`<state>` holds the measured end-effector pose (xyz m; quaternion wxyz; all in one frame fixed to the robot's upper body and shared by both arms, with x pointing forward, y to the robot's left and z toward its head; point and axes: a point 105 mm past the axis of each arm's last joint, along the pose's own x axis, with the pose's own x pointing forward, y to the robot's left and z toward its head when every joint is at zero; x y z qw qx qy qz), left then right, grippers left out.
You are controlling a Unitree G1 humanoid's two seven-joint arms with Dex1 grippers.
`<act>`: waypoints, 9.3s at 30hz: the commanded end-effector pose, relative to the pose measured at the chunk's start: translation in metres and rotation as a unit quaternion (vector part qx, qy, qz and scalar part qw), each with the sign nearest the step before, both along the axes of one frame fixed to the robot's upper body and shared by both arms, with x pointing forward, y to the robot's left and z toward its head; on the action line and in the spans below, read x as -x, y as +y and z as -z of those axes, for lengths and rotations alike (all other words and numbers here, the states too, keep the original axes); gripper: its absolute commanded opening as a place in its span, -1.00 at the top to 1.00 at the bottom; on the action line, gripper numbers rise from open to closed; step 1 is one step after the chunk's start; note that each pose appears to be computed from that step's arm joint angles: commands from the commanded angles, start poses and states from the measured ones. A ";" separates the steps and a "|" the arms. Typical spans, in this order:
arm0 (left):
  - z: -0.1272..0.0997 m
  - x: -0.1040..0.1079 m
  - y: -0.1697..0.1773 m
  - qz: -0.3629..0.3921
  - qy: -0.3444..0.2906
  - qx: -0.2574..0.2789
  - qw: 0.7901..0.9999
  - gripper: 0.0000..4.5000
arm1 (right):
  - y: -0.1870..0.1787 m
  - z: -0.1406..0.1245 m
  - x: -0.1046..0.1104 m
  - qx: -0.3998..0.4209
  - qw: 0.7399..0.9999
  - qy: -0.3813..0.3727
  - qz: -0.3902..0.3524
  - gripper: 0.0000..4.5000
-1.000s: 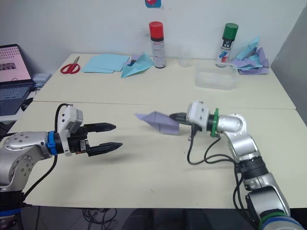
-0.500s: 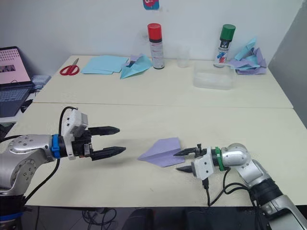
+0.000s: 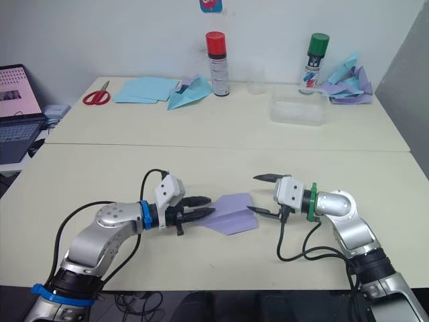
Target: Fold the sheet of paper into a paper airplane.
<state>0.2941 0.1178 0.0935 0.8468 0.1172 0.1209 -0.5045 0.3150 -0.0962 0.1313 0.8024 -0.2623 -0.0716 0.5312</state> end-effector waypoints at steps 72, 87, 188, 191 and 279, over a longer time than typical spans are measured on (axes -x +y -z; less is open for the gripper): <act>-0.015 0.009 0.001 0.025 0.071 0.078 0.994 -0.07 | 0.032 0.065 0.030 0.059 0.979 0.187 -0.052 1.00; 0.049 0.039 -0.008 0.015 0.107 -0.020 0.994 0.99 | 0.032 0.062 0.028 0.054 0.978 0.197 -0.044 1.00; 0.062 0.047 0.012 0.022 0.112 -0.064 0.991 1.00 | 0.028 0.044 0.022 0.091 0.970 0.115 -0.192 0.99; 0.062 0.047 0.014 0.021 0.113 -0.066 0.991 1.00 | 0.025 0.043 0.021 0.094 0.971 0.109 -0.192 0.99; 0.017 0.014 -0.008 0.027 0.088 0.001 0.996 1.00 | 0.055 0.069 0.036 0.274 0.942 -0.010 -0.193 0.99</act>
